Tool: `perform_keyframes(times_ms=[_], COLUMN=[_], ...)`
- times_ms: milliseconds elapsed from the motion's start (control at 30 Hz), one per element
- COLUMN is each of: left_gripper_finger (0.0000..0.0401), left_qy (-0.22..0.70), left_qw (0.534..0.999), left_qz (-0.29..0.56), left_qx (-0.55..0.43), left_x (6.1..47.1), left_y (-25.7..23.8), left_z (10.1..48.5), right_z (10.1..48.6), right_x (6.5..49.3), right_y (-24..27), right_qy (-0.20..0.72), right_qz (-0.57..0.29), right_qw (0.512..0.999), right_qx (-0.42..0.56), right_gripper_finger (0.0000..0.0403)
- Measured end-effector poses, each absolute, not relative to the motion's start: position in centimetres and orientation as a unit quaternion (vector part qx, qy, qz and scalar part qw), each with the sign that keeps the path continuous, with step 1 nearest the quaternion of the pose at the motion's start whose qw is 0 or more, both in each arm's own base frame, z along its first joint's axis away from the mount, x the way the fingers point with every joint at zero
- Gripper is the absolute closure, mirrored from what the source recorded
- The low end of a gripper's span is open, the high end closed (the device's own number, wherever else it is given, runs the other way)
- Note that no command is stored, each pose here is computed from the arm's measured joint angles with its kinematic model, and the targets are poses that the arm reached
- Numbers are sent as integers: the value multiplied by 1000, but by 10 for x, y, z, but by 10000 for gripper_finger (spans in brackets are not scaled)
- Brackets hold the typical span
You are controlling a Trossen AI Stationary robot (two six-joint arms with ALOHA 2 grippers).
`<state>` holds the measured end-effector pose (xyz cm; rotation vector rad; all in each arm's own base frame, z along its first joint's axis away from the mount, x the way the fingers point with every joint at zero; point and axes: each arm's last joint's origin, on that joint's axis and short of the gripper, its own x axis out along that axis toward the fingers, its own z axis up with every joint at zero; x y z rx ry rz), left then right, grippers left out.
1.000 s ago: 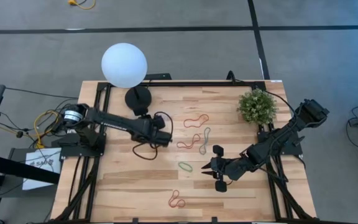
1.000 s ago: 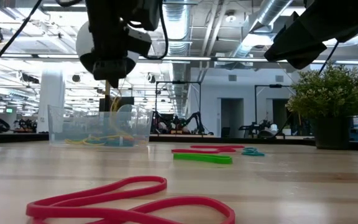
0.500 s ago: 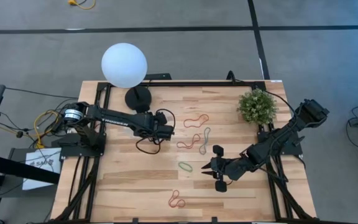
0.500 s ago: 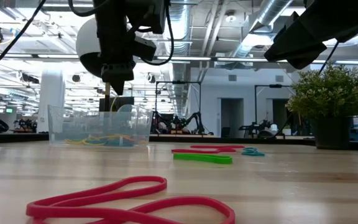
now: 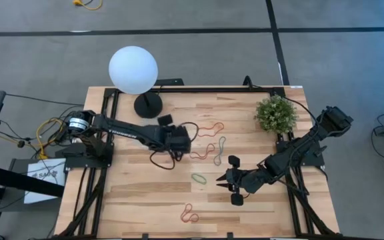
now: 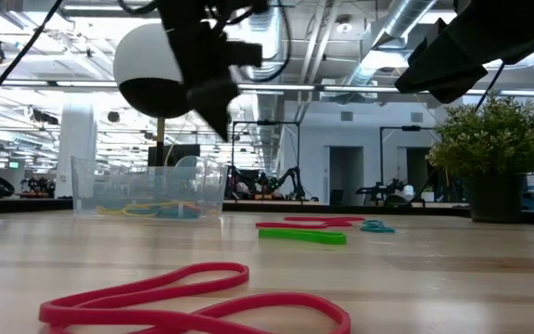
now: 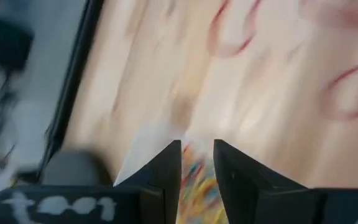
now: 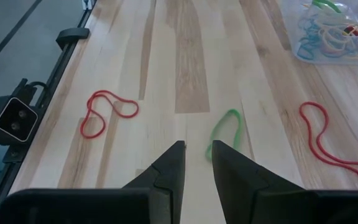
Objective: Pick and place rubber bands into bin
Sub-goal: Put the red rubber band into the transparent container
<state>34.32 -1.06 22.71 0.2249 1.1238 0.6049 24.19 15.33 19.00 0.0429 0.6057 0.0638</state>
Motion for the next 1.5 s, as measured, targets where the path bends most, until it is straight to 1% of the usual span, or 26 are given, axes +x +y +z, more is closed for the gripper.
perform_keyframes(times_ms=[100,200,267,333,500,633,733,833,1067,1133,1333,1500], left_gripper_finger=[314,314,314,314,314,314,314,314,314,314,314,314], left_qy=[487,440,406,376,338,339,354,389,432,433,433,424], left_qw=[842,888,911,924,939,941,933,913,888,886,894,898], left_qz=[209,108,51,22,20,-2,-65,-120,-158,-160,-75,-56], left_qx=[98,71,59,60,57,-1,-19,-9,24,41,88,100], left_x=[358,372,380,385,390,393,398,404,415,417,421,422], left_y=[-14,-12,-8,-3,12,16,8,-4,-34,-40,-35,-30], left_z=[231,238,243,247,253,248,229,196,147,136,133,138], right_z=[190,190,190,190,190,190,189,188,187,186,186,186], right_x=[242,242,242,242,242,242,242,242,241,241,241,241], right_y=[153,153,153,153,153,153,153,151,150,149,150,149], right_qy=[298,298,298,298,298,298,303,307,316,318,317,319], right_qz=[31,31,31,31,31,31,30,27,23,22,23,22], right_qw=[954,954,954,954,954,954,953,951,948,948,948,947], right_qx=[21,21,21,21,21,21,18,15,11,10,10,9], right_gripper_finger=[328,328,328,328,328,328,328,328,328,328,328,328])
